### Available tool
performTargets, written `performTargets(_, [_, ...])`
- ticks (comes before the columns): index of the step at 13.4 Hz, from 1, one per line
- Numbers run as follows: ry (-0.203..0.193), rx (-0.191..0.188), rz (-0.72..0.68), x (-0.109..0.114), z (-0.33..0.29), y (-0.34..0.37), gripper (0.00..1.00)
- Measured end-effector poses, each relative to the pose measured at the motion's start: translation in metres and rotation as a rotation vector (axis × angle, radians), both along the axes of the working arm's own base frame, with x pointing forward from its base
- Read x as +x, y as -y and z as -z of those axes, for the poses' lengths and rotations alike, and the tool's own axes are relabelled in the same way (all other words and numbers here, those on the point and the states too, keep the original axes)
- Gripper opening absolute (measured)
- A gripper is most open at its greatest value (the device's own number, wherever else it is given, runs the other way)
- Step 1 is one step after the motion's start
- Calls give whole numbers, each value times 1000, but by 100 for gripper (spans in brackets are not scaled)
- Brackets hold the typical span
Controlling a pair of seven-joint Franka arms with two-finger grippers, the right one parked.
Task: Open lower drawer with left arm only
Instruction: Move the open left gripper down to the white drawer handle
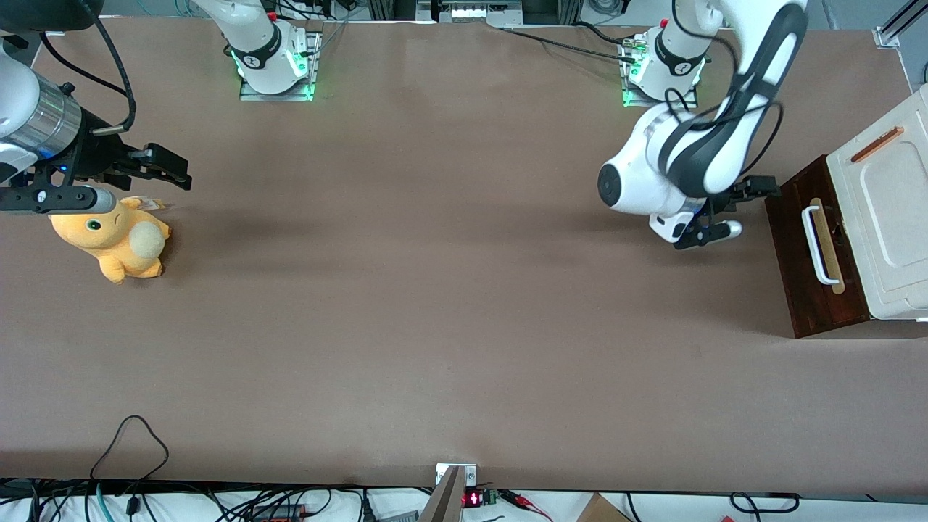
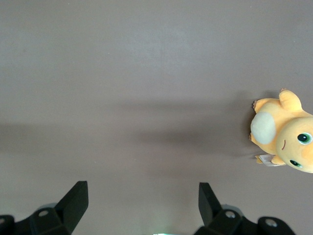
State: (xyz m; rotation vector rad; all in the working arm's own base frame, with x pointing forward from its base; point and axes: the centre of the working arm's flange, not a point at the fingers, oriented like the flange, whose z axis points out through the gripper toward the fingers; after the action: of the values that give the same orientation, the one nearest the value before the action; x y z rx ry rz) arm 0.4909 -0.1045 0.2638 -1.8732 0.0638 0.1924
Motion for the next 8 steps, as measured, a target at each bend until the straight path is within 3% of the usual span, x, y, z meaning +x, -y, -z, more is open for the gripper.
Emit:
performTargets(3, [-30,129,55,6,48,-37,99])
performTargets(5, [-31,166,65,15,68,-72,99])
performTargets(8, [-44,179,48,18,82,-107,96])
